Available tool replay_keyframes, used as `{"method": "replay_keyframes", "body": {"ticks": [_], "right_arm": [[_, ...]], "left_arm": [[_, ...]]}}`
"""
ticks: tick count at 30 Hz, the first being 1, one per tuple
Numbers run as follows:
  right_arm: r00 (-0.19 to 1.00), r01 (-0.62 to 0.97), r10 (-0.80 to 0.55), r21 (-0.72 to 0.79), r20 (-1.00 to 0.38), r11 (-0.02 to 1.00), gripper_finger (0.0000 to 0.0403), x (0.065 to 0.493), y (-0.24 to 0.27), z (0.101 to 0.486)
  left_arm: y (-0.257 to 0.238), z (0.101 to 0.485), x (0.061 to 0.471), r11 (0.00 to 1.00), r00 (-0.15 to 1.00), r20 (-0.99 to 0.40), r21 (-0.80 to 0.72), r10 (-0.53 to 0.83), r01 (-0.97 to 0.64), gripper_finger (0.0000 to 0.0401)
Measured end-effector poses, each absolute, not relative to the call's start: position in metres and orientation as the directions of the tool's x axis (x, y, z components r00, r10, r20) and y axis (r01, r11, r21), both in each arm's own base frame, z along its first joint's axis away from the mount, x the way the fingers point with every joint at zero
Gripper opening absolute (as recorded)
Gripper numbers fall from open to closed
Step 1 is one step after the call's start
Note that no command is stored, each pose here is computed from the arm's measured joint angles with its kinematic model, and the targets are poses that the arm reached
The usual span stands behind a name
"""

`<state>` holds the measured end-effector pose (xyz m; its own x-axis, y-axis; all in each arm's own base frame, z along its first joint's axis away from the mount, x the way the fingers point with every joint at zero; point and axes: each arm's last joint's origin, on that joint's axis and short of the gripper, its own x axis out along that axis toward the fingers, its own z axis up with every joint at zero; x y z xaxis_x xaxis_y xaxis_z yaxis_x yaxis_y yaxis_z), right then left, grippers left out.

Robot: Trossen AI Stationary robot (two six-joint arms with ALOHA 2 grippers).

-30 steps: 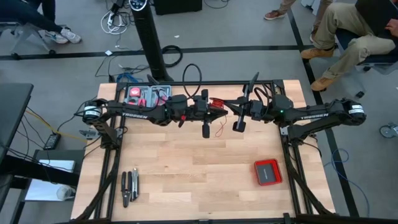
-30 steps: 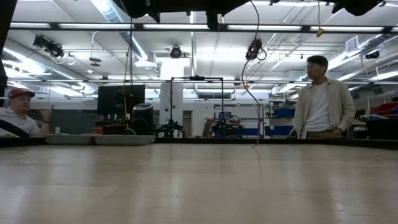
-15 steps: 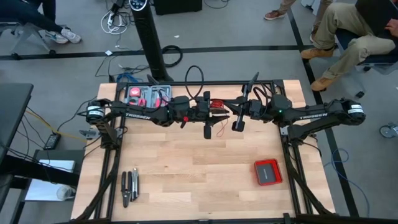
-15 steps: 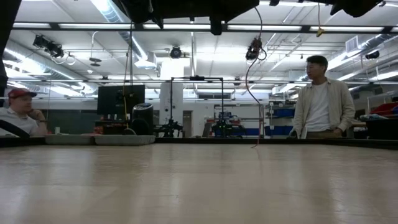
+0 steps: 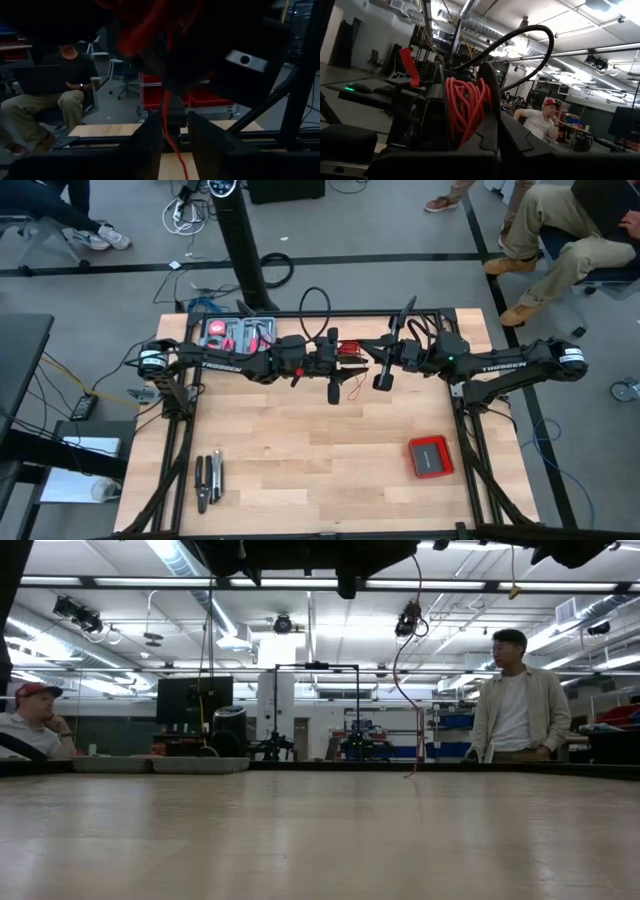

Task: Coil cords
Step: Coil the red wire onto the spool

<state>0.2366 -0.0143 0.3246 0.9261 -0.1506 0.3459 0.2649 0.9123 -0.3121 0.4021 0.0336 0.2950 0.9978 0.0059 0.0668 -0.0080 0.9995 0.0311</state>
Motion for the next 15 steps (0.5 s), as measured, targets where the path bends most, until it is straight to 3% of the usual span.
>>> {"method": "replay_keyframes", "body": {"ticks": [6,10,15], "right_arm": [[0.929,0.246,-0.126,-0.326,0.348,0.913,0.0000,0.237,-0.012,0.325],[0.930,0.249,-0.125,-0.342,0.347,0.906,0.0000,0.237,-0.010,0.325],[0.932,0.253,-0.131,-0.346,0.339,0.903,0.0000,0.237,-0.011,0.324]], "left_arm": [[0.039,0.275,0.396,0.993,0.994,0.024,0.054,0.108,-0.109,0.0094],[0.045,0.281,0.390,0.993,0.985,0.123,0.014,0.118,-0.120,0.0094],[0.046,0.277,0.391,0.995,0.990,0.105,-0.002,0.095,-0.096,0.0094]]}}
